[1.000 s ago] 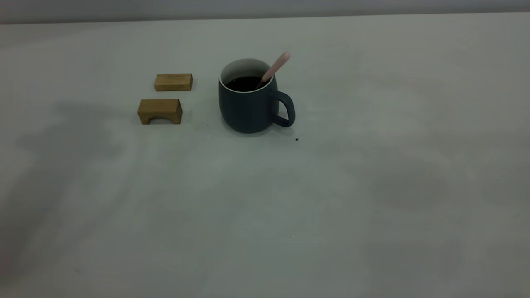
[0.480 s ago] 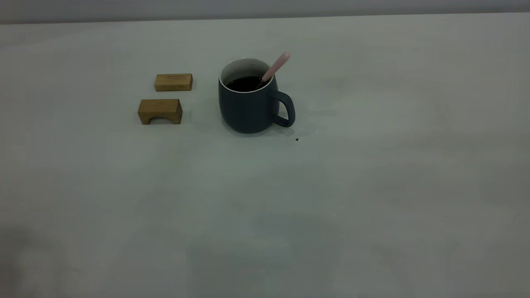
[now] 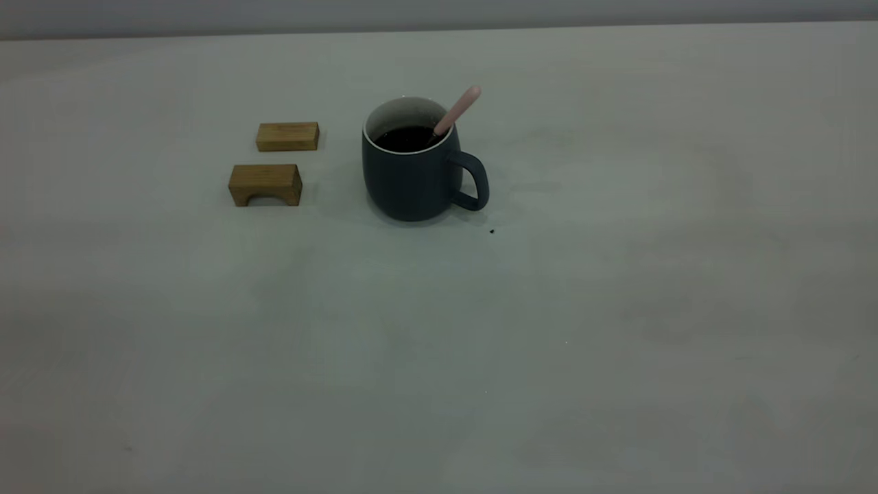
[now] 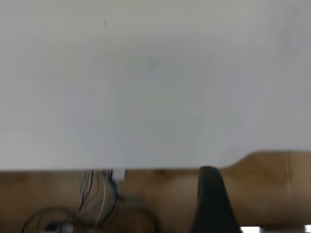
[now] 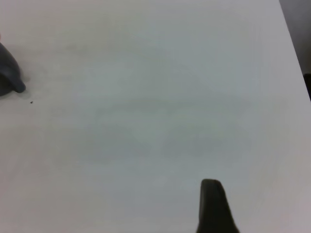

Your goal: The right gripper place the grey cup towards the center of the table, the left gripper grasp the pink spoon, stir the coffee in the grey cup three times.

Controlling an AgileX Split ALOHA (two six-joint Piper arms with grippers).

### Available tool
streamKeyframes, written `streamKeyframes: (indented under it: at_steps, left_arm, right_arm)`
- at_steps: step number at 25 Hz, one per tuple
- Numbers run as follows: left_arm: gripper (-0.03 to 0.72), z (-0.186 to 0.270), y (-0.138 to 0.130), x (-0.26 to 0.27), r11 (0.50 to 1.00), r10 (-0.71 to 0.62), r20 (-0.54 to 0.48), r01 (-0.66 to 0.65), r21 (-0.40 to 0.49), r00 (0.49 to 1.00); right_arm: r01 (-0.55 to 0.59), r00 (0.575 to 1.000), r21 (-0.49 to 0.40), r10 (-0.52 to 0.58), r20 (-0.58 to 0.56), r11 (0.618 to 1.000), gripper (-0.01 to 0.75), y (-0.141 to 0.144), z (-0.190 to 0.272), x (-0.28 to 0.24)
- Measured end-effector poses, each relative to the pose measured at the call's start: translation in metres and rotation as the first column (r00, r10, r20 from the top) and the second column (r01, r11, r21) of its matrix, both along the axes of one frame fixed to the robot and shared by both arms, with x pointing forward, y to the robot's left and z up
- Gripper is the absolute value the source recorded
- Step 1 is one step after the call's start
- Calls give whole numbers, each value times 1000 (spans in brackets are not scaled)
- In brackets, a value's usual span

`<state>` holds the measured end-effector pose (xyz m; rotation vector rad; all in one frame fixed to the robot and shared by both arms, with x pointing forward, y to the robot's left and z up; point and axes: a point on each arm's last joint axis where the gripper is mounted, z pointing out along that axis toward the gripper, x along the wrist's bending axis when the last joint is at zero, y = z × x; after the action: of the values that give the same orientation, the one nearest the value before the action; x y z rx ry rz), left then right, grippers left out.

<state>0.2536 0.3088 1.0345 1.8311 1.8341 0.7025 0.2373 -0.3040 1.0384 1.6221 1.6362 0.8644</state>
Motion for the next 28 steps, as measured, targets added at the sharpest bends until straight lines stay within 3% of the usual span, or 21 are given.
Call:
streamKeyframes:
  at_steps: [8,28]
  left_arm:
    - [575,-1,2,-30,999,50,203,-47,-20,978]
    - [575,-1,1,-31,998,68,208,-65,-21,976]
  right_arm:
    - [0,1000,0,0,0,1000,520,0,0,0]
    - [0,1000,0,0,0,1000,520,0,0,0]
